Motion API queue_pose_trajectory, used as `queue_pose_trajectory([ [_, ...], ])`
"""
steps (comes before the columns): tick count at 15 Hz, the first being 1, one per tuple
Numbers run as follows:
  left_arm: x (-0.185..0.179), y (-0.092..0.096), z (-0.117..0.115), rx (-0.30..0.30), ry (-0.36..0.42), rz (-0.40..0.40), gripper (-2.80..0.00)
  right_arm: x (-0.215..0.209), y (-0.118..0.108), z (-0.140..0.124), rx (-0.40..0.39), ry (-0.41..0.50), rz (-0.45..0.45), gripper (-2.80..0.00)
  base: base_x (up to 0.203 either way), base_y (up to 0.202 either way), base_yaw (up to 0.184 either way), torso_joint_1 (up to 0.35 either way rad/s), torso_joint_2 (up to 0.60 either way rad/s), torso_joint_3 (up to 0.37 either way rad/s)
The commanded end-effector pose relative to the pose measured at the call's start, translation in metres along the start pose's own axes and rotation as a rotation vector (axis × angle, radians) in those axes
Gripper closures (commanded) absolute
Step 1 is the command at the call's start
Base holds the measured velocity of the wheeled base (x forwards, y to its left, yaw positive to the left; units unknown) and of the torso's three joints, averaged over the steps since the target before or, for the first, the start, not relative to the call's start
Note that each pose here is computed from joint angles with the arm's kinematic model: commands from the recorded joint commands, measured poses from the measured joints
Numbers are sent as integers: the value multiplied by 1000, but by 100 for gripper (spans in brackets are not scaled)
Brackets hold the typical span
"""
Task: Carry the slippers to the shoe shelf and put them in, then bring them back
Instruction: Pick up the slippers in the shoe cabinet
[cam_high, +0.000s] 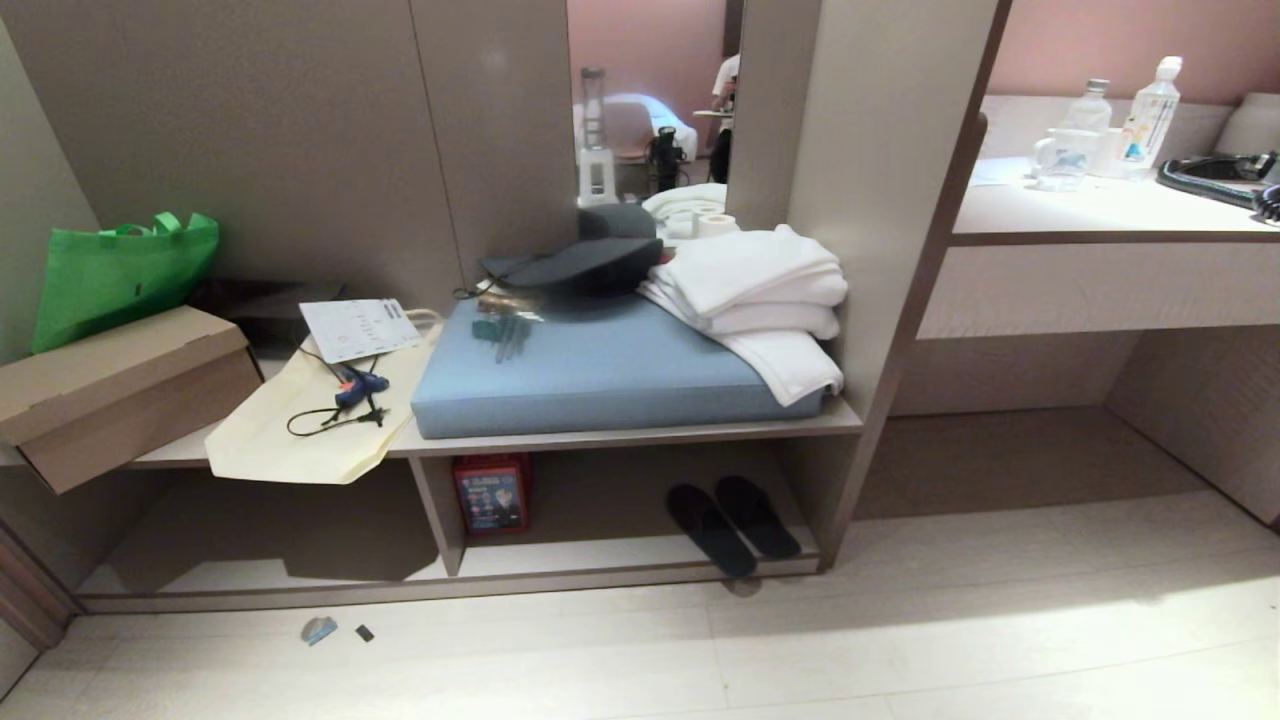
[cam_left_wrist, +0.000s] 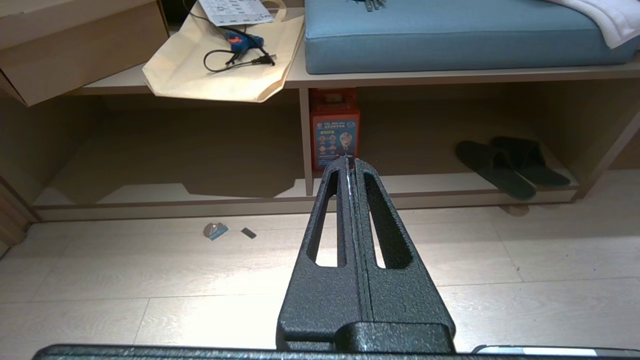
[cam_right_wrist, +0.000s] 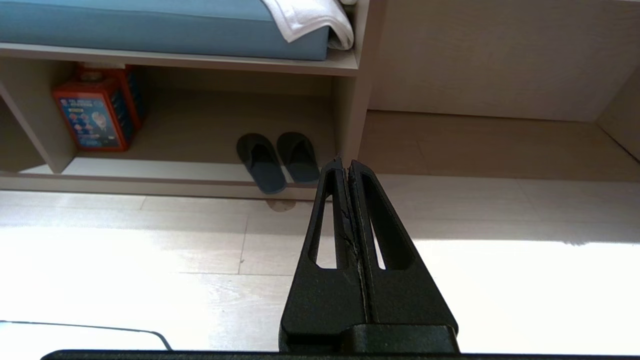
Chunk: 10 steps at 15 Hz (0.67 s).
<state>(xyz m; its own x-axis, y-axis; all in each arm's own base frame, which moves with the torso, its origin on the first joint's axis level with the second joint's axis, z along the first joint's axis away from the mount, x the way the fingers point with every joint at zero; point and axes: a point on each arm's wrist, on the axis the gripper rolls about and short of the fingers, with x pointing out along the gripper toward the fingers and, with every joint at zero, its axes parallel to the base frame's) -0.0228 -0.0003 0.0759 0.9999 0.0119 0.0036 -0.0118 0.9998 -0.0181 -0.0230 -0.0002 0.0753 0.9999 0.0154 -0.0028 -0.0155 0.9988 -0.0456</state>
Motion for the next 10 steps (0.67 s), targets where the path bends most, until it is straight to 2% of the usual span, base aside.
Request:
queue_pose_trajectory([
  [1,0,0,0,0,1,0,0,0,0,0,0,2,0,0,0,0,0,0,0,0],
  [3,0,0,0,0,1,1,0,0,0,0,0,2,0,0,0,0,0,0,0,0],
  [4,0,0,0,0,1,0,0,0,0,0,0,2,2,0,143,0,-1,5,5,5],
  [10,0,0,0,0,1,0,0,0,0,0,1,2,2,0,193,0,-2,3,2,2],
])
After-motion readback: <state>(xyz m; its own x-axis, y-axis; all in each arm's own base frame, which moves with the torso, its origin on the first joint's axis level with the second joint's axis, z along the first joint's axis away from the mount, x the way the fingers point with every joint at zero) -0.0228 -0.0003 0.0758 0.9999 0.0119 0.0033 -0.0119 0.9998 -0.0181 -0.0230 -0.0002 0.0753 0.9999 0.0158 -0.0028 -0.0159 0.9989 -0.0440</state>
